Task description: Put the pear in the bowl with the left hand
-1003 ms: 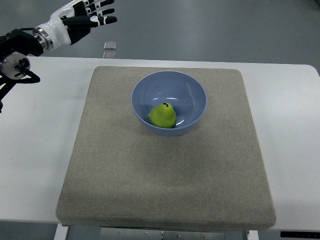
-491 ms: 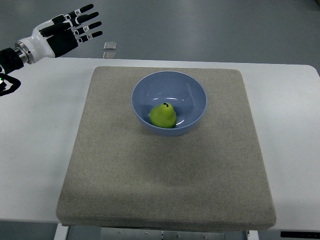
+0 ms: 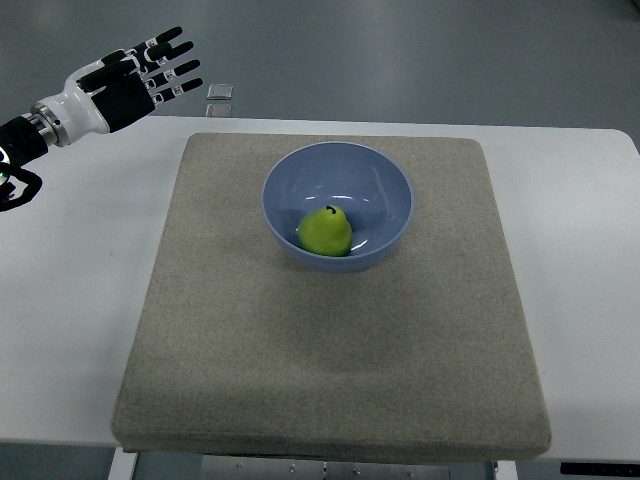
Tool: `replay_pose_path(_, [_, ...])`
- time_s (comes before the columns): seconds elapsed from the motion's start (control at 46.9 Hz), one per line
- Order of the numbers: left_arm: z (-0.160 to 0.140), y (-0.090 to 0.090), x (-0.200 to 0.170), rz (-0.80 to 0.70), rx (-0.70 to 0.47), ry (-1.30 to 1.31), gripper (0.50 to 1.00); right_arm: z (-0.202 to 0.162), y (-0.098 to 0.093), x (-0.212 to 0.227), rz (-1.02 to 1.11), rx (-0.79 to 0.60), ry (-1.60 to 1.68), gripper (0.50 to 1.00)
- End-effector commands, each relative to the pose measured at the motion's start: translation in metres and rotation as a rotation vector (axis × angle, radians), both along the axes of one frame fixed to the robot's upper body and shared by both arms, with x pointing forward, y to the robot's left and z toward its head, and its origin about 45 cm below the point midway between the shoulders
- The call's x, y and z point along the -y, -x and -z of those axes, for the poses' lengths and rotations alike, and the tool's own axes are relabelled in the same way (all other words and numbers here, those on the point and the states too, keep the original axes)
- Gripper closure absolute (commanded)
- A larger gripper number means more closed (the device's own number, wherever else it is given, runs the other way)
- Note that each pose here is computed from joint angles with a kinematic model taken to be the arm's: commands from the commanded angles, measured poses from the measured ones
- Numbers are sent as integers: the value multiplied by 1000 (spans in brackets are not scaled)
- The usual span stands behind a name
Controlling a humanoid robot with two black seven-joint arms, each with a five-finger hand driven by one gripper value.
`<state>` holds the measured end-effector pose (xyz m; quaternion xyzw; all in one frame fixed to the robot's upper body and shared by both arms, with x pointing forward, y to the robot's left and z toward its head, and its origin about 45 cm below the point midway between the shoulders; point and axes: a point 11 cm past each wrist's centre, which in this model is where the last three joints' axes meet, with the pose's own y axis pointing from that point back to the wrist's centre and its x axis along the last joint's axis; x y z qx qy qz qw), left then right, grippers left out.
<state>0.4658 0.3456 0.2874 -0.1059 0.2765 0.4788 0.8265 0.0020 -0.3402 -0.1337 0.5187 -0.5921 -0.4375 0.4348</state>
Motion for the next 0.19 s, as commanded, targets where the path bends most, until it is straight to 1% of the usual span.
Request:
replay_pose_path(0.0, [-1, 1, -5, -9, 0, -5, 506, 0, 2, 0, 1, -4, -1, 574])
replay_pose_path(0.064, [-2, 1, -8, -14, 2, -9, 506, 0, 6, -1, 3, -11, -5, 574])
replay_pose_path(0.171, [-4, 2, -14, -23, 3, -17, 506, 1, 6, -3, 4, -9, -9, 574])
